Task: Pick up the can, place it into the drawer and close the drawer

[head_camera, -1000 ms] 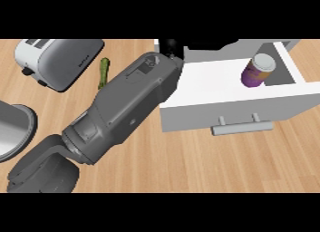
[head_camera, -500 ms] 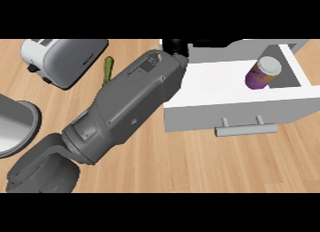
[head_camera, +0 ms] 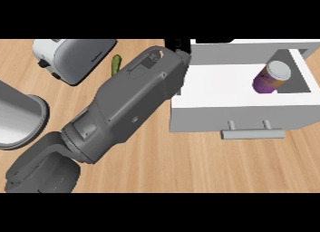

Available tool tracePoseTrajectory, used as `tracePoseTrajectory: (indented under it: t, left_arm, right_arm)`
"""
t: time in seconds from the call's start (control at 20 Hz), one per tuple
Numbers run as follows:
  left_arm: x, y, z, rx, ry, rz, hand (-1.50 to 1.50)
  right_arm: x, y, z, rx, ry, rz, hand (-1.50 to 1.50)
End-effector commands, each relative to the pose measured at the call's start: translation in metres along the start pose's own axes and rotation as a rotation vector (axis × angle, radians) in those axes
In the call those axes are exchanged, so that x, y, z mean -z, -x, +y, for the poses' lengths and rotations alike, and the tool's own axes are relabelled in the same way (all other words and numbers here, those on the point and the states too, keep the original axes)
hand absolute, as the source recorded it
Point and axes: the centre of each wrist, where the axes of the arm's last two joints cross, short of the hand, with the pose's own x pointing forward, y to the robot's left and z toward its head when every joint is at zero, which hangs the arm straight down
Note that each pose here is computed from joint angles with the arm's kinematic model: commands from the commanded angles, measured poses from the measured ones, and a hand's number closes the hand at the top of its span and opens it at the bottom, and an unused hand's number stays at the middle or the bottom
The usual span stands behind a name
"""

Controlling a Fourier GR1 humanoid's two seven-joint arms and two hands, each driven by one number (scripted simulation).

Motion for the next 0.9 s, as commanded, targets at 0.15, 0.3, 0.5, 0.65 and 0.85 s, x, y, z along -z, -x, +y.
tracePoseTrajectory:
  t: [0.15,0.3,0.5,0.65,0.85]
  left_arm:
    - [-0.001,-0.007,-0.004,-0.006,-0.001,0.035,-1.5]
    - [-0.001,-0.011,-0.006,-0.002,-0.01,0.037,-1.5]
    - [-0.002,-0.004,0.007,0.015,-0.002,0.042,-1.5]
    - [0.003,-0.015,0.013,0.009,-0.026,0.037,-1.5]
    - [0.004,-0.01,0.023,0.016,-0.026,0.031,-1.5]
  right_arm:
    - [0.047,-0.004,0.039,-0.174,-0.034,-0.021,-1.5]
    - [0.071,0.004,0.07,-0.225,-0.047,-0.041,-1.5]
    - [0.092,0.029,0.088,-0.316,-0.111,-0.037,-1.5]
    - [0.111,0.036,0.117,-0.372,-0.147,-0.064,-1.5]
    - [0.148,0.04,0.127,-0.485,-0.219,-0.064,-1.5]
